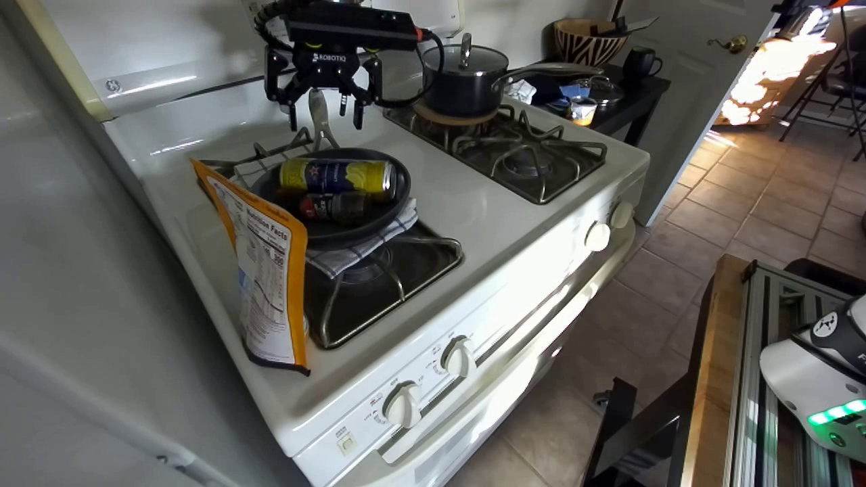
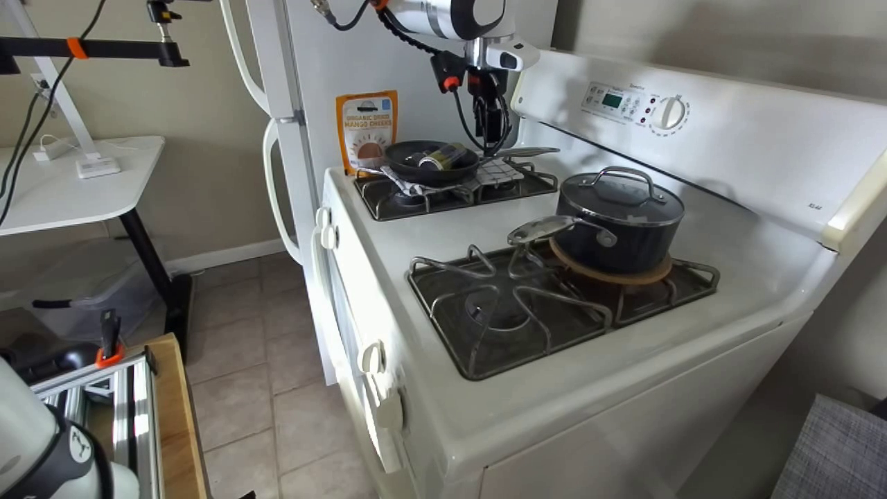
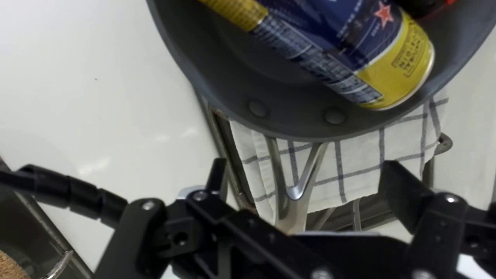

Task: Move the pan to the front right plate on the stove.

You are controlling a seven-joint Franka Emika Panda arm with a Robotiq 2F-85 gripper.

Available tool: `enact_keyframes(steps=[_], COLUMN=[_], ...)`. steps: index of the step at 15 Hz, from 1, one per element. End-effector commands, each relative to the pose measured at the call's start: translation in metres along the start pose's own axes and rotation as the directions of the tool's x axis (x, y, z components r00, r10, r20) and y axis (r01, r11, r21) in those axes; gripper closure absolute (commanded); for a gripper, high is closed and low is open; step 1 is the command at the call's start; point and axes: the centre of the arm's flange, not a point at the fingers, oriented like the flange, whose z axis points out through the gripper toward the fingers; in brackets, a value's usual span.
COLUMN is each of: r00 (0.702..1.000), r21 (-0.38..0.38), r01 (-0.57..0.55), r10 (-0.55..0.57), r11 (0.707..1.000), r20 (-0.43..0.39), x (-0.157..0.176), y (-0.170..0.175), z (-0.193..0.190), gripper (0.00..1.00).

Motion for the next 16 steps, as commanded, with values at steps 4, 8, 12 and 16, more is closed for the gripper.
enact_keyframes(steps=[4, 8, 12, 16], r00=[0.999, 1.0, 1.0, 0.999], r21=[-0.05, -0.069, -0.092, -0.108], r01=[0.01, 0.004, -0.005, -0.008], r10=[-0.011, -0.006, 0.007, 0.012], r11=[0.999, 0.998, 0.996, 0.994], r20=[-0.035, -0.019, 0.014, 0.032], x=[0.012, 0.015, 0.012, 0.006], y=[-0.015, -0.018, -0.021, -0.027], z=[0.024, 0.039, 0.051, 0.057], gripper=[0.0, 0.0, 0.0, 0.14])
